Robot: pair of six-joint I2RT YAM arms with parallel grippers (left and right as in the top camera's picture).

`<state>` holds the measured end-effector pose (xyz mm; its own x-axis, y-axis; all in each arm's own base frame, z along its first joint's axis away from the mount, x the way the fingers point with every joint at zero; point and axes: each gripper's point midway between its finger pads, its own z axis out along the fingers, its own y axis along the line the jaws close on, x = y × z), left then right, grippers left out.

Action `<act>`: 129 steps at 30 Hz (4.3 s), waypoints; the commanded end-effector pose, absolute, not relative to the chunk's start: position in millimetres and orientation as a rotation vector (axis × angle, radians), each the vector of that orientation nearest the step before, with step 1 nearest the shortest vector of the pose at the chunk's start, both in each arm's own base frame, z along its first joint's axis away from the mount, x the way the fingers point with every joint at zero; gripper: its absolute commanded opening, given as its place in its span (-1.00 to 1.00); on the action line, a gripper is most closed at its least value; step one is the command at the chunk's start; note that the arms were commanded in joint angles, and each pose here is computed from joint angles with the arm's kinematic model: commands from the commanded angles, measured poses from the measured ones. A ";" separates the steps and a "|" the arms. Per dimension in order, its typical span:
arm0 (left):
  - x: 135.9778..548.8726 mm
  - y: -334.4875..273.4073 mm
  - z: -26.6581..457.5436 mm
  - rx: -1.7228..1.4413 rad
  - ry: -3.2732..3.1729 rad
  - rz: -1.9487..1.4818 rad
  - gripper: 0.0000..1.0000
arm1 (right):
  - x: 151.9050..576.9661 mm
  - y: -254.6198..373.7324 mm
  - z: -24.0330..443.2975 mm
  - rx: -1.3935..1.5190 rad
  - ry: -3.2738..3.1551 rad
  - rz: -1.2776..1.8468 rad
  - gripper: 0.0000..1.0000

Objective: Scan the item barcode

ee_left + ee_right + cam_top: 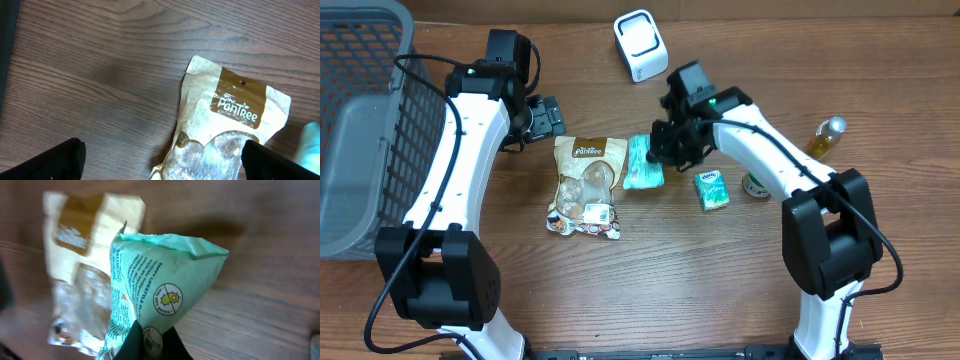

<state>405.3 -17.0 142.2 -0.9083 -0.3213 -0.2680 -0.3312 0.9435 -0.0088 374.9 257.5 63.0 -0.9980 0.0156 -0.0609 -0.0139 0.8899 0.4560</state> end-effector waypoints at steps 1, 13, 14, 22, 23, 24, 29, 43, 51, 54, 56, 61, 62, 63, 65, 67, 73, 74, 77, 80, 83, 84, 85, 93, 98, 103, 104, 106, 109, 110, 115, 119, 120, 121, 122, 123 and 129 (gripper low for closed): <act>408.2 -19.3 151.9 -0.450 2.807 0.056 0.99 | 347.7 263.8 48.5 -0.005 3.046 0.676 -0.93; 408.2 -19.3 151.9 -0.450 2.807 0.056 0.99 | 321.8 311.9 22.3 -0.045 2.983 0.695 -0.93; 408.1 -19.3 152.0 -0.450 2.806 0.056 0.99 | 325.3 308.2 21.8 -0.031 2.978 0.680 -0.93; 408.1 -19.3 152.0 -0.450 2.806 0.056 0.99 | 353.5 272.2 19.7 0.114 2.956 0.626 -0.89; 408.1 -19.3 152.0 -0.450 2.806 0.056 0.99 | 354.6 268.5 19.2 0.126 2.960 0.621 -0.66; 408.1 -19.3 152.0 -0.450 2.806 0.056 0.99 | 355.0 265.7 18.8 0.126 2.963 0.616 -0.35; 408.1 -19.3 152.0 -0.450 2.806 0.056 0.99 | 362.2 251.2 26.9 0.181 2.974 0.598 0.22; 408.1 -19.3 152.0 -0.450 2.806 0.056 0.99 | 342.8 280.0 75.4 -0.063 2.994 0.935 -0.65; 408.2 -19.3 151.9 -0.450 2.807 0.056 0.99 | 323.5 303.1 47.5 -0.154 3.018 0.985 -0.93; 408.2 -19.3 151.9 -0.450 2.807 0.056 0.99 | 324.6 307.3 39.7 -0.176 2.988 0.998 -0.93; 408.2 -19.3 151.9 -0.450 2.807 0.056 0.99 | 324.5 307.9 32.7 -0.185 2.969 1.006 -0.93; 408.2 -19.3 151.9 -0.450 2.807 0.056 0.99 | 318.2 306.1 8.8 -0.205 2.931 1.022 -0.93; 408.2 -19.3 151.9 -0.450 2.807 0.056 0.99 | 317.1 305.5 3.9 -0.203 2.925 1.025 -0.93; 408.1 -19.3 152.0 -0.450 2.806 0.056 0.99 | 315.4 304.4 -0.6 -0.192 2.922 1.029 -0.93; 408.1 -19.3 152.0 -0.450 2.806 0.056 0.99 | 311.6 302.7 -9.4 -0.197 2.916 1.031 -0.93; 408.2 -19.3 151.9 -0.450 2.807 0.056 0.99 | 308.6 303.4 -16.4 -0.207 2.913 1.029 -0.93; 408.1 -19.3 152.0 -0.450 2.806 0.056 0.99 | 311.9 318.2 -0.6 -0.256 2.865 1.129 -0.93; 408.2 -19.3 151.9 -0.450 2.807 0.056 0.99 | 315.2 323.7 12.0 -0.291 2.830 1.182 -0.93; 408.2 -19.3 151.9 -0.450 2.807 0.056 0.99 | 329.3 335.2 50.5 -0.356 2.720 1.279 -0.93; 408.2 -19.3 151.9 -0.450 2.807 0.056 0.99 | 343.8 337.3 75.1 -0.375 2.642 1.285 -0.93; 408.2 -19.3 151.9 -0.450 2.807 0.056 0.99 | 362.3 330.2 78.9 -0.355 2.598 1.198 -0.93; 408.2 -19.3 151.9 -0.450 2.807 0.056 0.99 | 367.2 326.4 75.5 -0.335 2.601 1.154 -0.93; 408.1 -19.3 152.0 -0.450 2.806 0.056 0.99 | 373.1 321.5 69.4 -0.308 2.608 1.091 -0.93; 408.1 -19.3 152.0 -0.450 2.806 0.056 0.99 | 381.7 308.5 25.3 -0.240 2.684 0.938 -0.93; 408.1 -19.3 152.0 -0.450 2.806 0.056 0.99 | 379.6 297.3 -18.7 -0.196 2.770 0.835 -0.93; 408.2 -19.3 151.9 -0.450 2.807 0.056 0.99 | 385.7 305.2 -0.4 -0.215 2.731 0.883 -0.88; 408.2 -19.3 151.9 -0.450 2.807 0.056 0.99 | 389.0 309.9 13.6 -0.228 2.706 0.916 -0.85; 408.2 -19.3 151.9 -0.450 2.807 0.056 0.99 | 393.9 319.1 46.1 -0.258 2.650 0.982 -0.81; 408.1 -19.3 152.0 -0.450 2.806 0.056 0.99 | 393.6 326.0 90.6 -0.292 2.588 1.050 -0.82; 408.2 -19.3 151.9 -0.450 2.807 0.056 0.99 | 391.7 325.5 99.5 -0.295 2.583 1.055 -0.84; 408.2 -19.3 151.9 -0.450 2.807 0.056 0.99 | 361.5 320.4 101.0 -0.296 2.699 1.030 -0.89; 408.1 -19.3 152.0 -0.450 2.806 0.056 0.99 | 330.6 321.0 75.3 -0.319 2.819 0.995 -0.90; 408.2 -19.3 151.9 -0.450 2.807 0.056 0.98 | 322.6 322.3 68.9 -0.332 2.840 0.989 -0.90; 408.2 -19.2 152.0 -0.450 2.806 0.056 0.98 | 315.3 323.1 61.9 -0.343 2.860 0.975 -0.90; 408.1 -19.3 152.0 -0.450 2.806 0.056 0.99 | 310.5 323.0 56.0 -0.350 2.875 0.953 -0.90; 408.1 -19.3 152.0 -0.450 2.806 0.056 0.99 | 305.1 322.4 48.4 -0.360 2.888 0.917 -0.90; 408.1 -19.3 152.0 -0.450 2.806 0.056 0.99 | 298.5 303.8 13.8 -0.323 2.905 0.651 -0.90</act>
